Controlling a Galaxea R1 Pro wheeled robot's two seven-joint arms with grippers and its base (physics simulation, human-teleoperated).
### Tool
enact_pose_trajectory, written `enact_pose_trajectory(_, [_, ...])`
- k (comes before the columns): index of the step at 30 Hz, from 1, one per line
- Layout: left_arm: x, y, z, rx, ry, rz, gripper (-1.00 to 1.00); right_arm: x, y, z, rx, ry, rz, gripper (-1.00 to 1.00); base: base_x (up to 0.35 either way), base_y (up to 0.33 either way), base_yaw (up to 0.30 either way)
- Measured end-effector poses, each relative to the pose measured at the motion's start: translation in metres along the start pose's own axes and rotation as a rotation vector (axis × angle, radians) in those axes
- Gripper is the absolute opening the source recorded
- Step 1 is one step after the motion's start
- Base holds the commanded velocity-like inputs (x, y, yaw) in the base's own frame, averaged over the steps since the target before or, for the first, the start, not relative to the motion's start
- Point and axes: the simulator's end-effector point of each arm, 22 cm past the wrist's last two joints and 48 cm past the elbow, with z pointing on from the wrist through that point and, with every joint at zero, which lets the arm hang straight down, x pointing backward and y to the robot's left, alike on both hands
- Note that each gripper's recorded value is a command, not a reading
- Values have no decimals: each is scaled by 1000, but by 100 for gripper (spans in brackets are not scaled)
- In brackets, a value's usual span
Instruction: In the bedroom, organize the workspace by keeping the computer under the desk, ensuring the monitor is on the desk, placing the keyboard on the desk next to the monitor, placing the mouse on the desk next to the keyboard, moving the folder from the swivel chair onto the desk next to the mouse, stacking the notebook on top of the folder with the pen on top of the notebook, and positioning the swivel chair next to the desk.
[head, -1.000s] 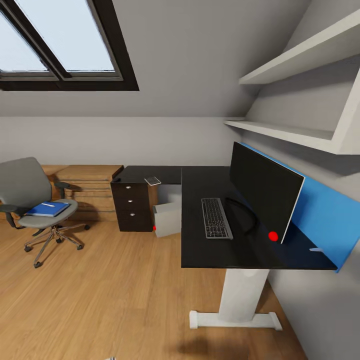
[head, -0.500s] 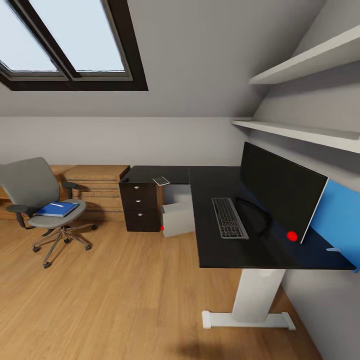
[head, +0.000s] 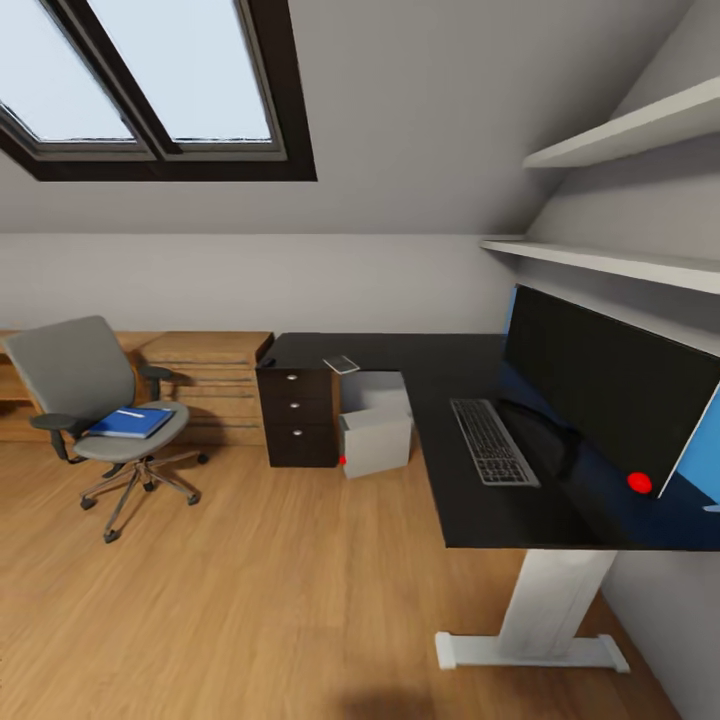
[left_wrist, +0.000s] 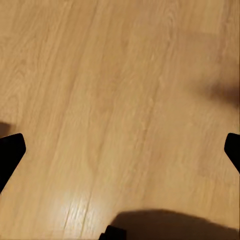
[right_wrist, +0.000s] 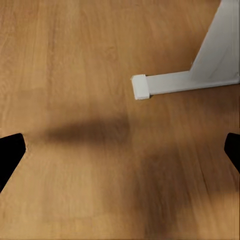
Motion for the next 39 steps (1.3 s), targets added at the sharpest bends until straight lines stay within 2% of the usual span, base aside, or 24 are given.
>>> enact_pose_trajectory(7, [13, 6, 0, -12, 25, 8, 100, 1, 14, -3, -14, -9, 14, 100, 285, 214, 110])
enact_pose_trajectory(8, [13, 6, 0, -12, 26, 8, 100, -2, 16, -4, -14, -25, 18, 100, 298, 199, 277])
enact_pose_trajectory(26, [16, 7, 0, -14, 31, 9, 100, -3, 16, -4, -14, -36, 16, 100, 320, 89, 264])
enact_pose_trajectory(39, [18, 7, 0, -15, 36, 8, 100, -2, 14, -4, -11, -31, 16, 100, 329, 1, 37])
